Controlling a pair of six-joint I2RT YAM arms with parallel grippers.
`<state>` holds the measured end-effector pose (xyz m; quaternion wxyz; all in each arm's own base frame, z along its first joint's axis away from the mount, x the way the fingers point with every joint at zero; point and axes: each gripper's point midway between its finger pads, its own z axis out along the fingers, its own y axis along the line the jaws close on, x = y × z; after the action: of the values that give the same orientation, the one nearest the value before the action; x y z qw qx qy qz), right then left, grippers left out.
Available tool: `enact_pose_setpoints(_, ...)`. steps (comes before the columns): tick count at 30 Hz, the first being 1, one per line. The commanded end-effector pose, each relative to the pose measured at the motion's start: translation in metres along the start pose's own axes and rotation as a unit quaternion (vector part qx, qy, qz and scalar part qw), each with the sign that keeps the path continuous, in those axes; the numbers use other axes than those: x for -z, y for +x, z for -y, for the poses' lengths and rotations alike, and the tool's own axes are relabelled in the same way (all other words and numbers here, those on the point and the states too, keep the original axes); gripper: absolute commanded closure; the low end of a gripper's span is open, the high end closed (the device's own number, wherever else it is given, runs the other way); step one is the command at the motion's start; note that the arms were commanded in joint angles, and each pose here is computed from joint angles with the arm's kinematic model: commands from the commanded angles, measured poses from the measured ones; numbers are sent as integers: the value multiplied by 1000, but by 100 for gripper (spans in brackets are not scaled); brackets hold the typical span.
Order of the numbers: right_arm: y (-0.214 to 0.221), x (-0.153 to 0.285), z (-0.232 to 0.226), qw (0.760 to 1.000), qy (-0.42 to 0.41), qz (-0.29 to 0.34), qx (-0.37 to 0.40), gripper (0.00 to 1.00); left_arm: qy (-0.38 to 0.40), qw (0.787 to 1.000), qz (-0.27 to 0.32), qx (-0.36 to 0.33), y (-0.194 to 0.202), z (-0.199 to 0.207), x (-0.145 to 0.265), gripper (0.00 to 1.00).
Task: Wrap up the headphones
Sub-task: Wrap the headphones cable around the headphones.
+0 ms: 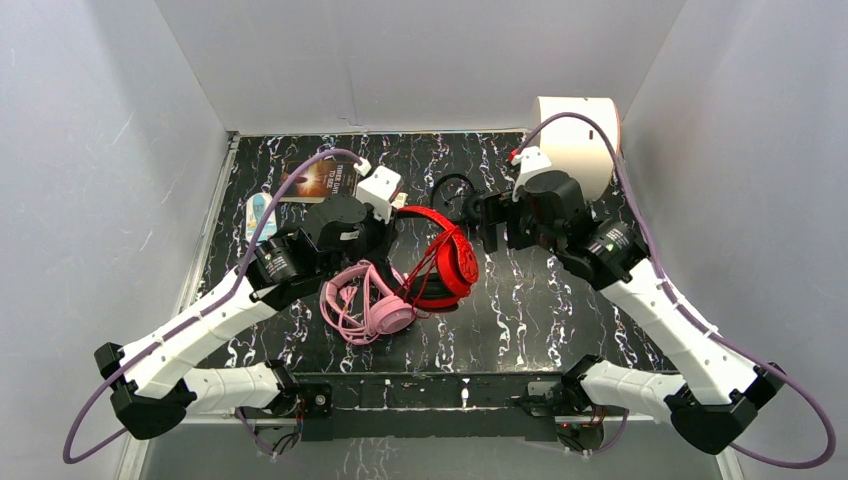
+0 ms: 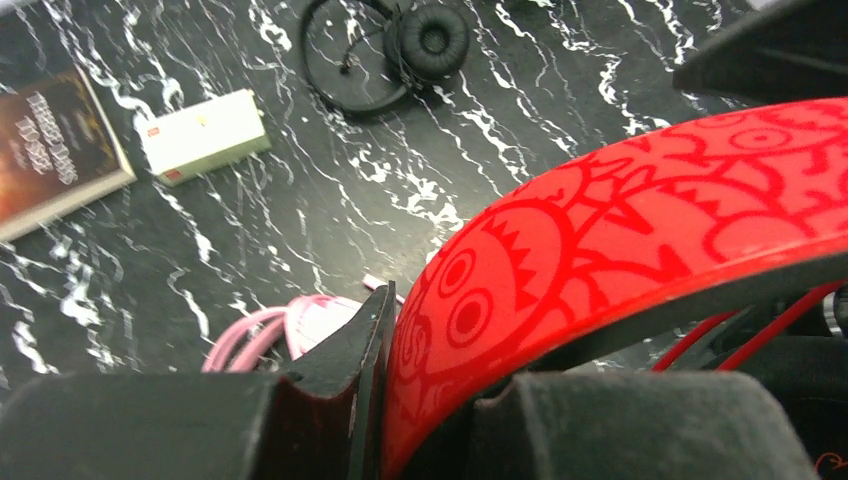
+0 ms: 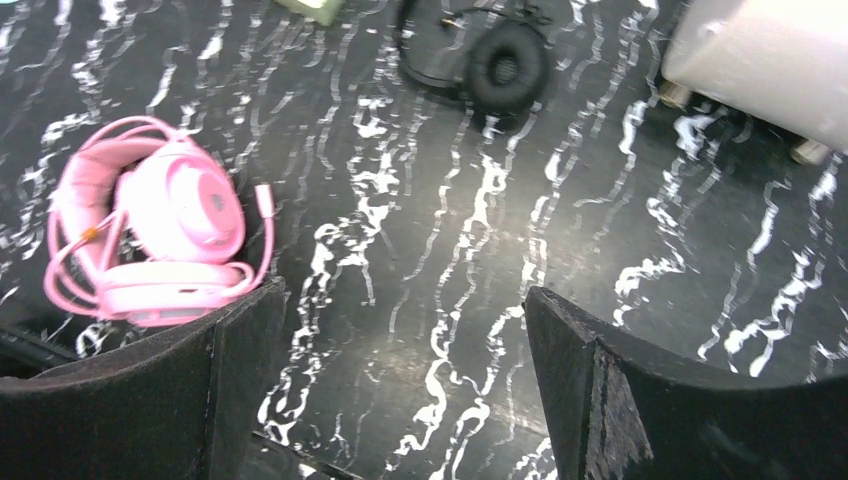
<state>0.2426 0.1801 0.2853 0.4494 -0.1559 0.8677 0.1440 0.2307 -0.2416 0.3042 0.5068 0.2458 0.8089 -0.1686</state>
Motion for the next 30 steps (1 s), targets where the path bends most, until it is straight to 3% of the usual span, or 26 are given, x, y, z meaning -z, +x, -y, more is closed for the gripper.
enact_pose_setpoints(1,-6,-1,37,999,36,-18,-16,1,16,992,17,122,-18,13,9,100)
enact_pose_setpoints(4,22,-15,58,995,19,-79,-55,1,-1,982,11,188,-18,13,7,100)
enact_pose_setpoints(8,44,-14,23,976,-124,-112,-136,1,-21,970,17,240,-21,8,5,100)
enact_pose_setpoints(11,46,-2,-21,935,-240,-125,-232,1,-39,967,32,248,-25,0,4,100)
enact_pose_setpoints(15,38,10,-51,851,-305,-115,-411,4,-55,965,54,251,-31,-9,2,100)
enact_pose_setpoints(19,41,2,-47,787,-278,-84,-545,7,-65,965,57,246,-34,-15,-3,100)
enact_pose_setpoints(23,57,-12,-53,731,-242,-135,-623,8,-67,965,59,247,-37,-16,-6,100)
enact_pose_setpoints(26,79,-15,-82,710,-207,-172,-651,11,-74,966,56,243,-38,-21,-9,100)
enact_pose_setpoints(27,93,-15,-98,712,-194,-200,-644,12,-74,965,57,244,-39,-21,-9,100)
enact_pose_setpoints(30,105,-20,-133,701,-219,-232,-637,16,-68,964,61,248,-41,-20,-11,100)
